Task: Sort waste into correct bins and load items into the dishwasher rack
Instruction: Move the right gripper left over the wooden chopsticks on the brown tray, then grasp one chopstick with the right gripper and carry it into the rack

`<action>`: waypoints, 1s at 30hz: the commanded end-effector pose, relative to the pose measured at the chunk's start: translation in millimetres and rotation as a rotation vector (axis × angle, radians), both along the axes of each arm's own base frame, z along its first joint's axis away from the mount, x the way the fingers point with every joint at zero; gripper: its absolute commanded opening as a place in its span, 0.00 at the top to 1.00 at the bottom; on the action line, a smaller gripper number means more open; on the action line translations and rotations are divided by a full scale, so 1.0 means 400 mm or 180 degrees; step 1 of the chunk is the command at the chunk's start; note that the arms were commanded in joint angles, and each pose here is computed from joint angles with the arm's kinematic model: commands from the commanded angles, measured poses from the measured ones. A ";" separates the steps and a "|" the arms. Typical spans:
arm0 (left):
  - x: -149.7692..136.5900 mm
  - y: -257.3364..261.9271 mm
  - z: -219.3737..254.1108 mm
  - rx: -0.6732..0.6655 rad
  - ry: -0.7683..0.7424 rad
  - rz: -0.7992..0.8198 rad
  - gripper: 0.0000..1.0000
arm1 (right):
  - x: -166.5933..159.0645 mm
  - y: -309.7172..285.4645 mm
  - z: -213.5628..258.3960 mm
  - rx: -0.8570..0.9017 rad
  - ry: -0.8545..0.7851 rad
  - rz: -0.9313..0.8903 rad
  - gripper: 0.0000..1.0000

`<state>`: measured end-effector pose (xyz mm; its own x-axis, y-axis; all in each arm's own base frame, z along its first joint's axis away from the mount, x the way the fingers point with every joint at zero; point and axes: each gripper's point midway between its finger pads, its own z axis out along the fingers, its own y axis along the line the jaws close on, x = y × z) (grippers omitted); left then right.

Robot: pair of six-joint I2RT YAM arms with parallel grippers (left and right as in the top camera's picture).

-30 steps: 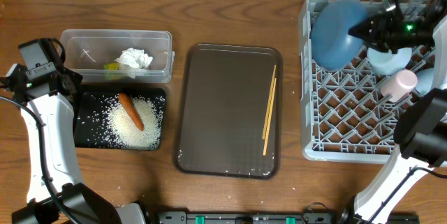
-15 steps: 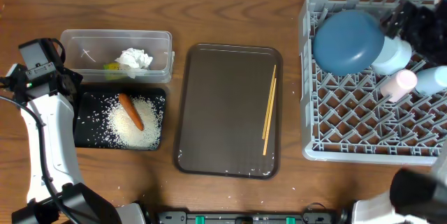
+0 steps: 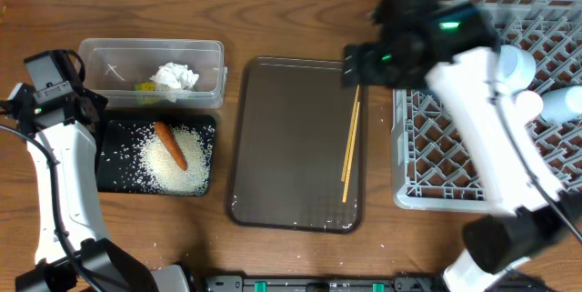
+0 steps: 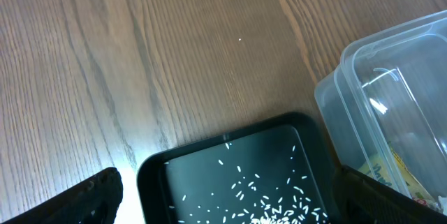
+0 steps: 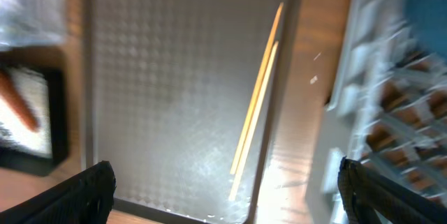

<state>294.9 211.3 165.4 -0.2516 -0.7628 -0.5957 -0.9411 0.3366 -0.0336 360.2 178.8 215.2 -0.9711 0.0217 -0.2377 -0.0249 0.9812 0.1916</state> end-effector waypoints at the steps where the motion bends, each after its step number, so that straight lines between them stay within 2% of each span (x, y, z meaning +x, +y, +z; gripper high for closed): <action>1: -0.008 0.008 0.004 0.0035 -0.0003 0.0081 0.03 | 0.003 0.036 -0.096 -0.0269 0.0162 -0.0309 0.01; 12: -0.008 0.008 0.004 0.0035 -0.0003 0.0081 0.03 | -0.040 0.151 -0.309 -0.0576 0.0689 -0.0107 0.05; 13: -0.008 0.008 0.004 0.0035 -0.0003 0.0081 0.03 | -0.045 0.153 -0.328 -0.0612 0.0740 -0.0102 0.08; 14: -0.008 0.008 0.004 0.0035 -0.0003 0.0081 0.03 | -0.047 0.152 -0.342 -0.0637 0.0780 -0.0117 0.16; 15: -0.008 0.008 0.004 0.0035 -0.0003 0.0081 0.03 | -0.050 0.150 -0.360 -0.0670 0.0832 -0.0145 0.29; 17: -0.008 0.008 0.004 0.0035 -0.0003 0.0081 0.03 | -0.054 0.146 -0.386 -0.0723 0.0900 -0.0182 0.36; 23: -0.008 0.008 0.004 0.0035 -0.0003 0.0081 0.03 | -0.065 0.100 -0.453 -0.0887 0.1029 -0.0358 0.35; 26: -0.008 0.008 0.004 0.0035 -0.0003 0.0081 0.03 | -0.056 0.082 -0.476 -0.0856 0.1036 -0.0391 0.31; 30: -0.008 0.008 0.004 0.0036 -0.0002 0.0082 0.03 | -0.063 0.095 -0.515 -0.0668 0.1093 -0.0074 0.25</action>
<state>294.9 211.4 165.5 -0.2515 -0.7624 -0.5963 -0.9410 0.3367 -0.0336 340.4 220.5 17.8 -0.9949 0.0783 0.0635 0.0760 0.9964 -0.0379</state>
